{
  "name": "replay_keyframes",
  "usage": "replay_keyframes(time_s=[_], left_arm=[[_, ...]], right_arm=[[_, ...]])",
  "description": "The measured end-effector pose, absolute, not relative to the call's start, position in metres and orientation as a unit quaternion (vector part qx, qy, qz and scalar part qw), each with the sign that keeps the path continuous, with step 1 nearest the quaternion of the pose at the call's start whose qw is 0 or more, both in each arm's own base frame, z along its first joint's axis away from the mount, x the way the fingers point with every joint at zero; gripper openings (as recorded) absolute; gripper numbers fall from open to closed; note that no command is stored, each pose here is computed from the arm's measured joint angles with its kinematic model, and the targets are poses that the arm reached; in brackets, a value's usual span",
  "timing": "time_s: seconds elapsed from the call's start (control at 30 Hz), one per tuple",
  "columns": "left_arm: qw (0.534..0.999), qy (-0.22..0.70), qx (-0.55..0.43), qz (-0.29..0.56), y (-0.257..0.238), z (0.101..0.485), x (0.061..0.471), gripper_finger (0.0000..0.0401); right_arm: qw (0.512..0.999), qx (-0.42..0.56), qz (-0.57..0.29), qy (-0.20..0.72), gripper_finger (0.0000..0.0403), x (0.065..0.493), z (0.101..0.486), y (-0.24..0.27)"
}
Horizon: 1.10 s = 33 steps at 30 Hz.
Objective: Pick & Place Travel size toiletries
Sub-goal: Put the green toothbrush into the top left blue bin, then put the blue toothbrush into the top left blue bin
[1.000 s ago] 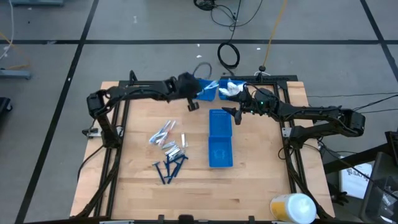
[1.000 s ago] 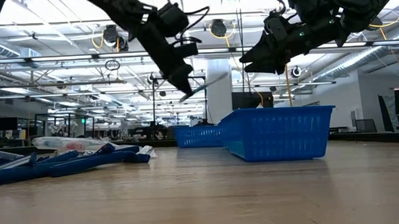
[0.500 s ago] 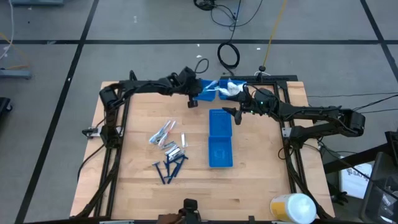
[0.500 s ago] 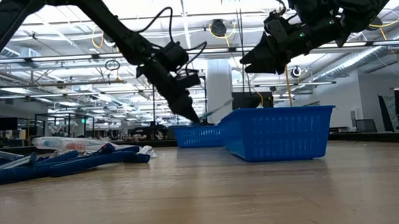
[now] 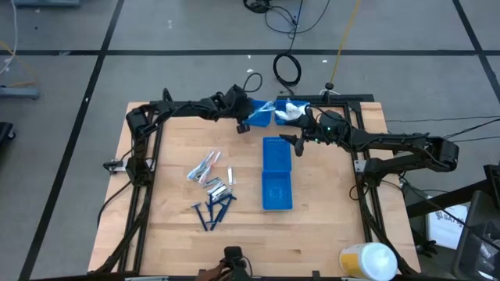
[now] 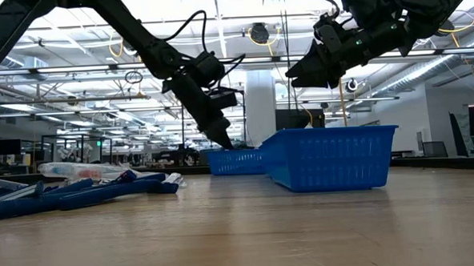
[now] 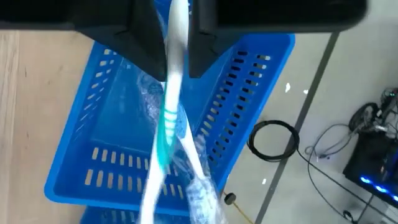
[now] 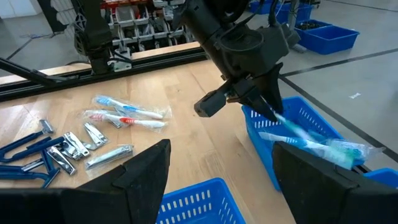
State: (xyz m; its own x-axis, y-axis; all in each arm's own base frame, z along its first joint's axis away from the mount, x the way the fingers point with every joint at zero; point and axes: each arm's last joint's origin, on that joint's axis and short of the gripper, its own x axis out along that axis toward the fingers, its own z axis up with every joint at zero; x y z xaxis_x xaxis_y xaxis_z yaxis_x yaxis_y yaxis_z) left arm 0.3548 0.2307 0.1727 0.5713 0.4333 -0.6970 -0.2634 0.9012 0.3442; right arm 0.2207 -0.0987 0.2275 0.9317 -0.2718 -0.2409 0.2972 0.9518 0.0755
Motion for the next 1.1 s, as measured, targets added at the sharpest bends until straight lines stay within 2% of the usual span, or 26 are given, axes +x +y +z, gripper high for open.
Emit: replay_keyframes(time_s=[0.23,0.43,0.6,0.73,0.83,1.0,1.1], left_arm=[[0.856,0.435,0.111,0.256,0.231,0.175,0.353,0.0188],[0.832,0.452,0.113,0.301,0.202,0.222,0.34,0.0248],[0.816,0.483,0.004,0.316,0.17,0.256,0.309,0.0261],[0.773,0.532,-0.108,0.327,0.146,0.262,0.282,0.0262],[0.738,0.565,-0.158,0.335,0.128,0.249,0.266,0.0262],[0.687,0.615,-0.228,0.314,0.1,0.201,0.246,0.0262],[0.672,0.628,-0.266,0.289,0.085,0.176,0.239,0.0262]], right_arm=[[0.981,0.056,-0.145,0.115,0.0267,0.221,0.227,-0.099],[0.981,0.056,-0.145,0.118,0.0267,0.221,0.227,-0.099],[0.98,0.058,-0.144,0.122,0.0267,0.22,0.226,-0.098],[0.98,0.058,-0.143,0.123,0.0267,0.22,0.226,-0.098],[0.98,0.058,-0.143,0.123,0.0267,0.22,0.226,-0.098],[0.981,0.058,-0.139,0.122,0.0267,0.221,0.226,-0.098],[0.981,0.06,-0.139,0.122,0.0267,0.221,0.226,-0.097]])
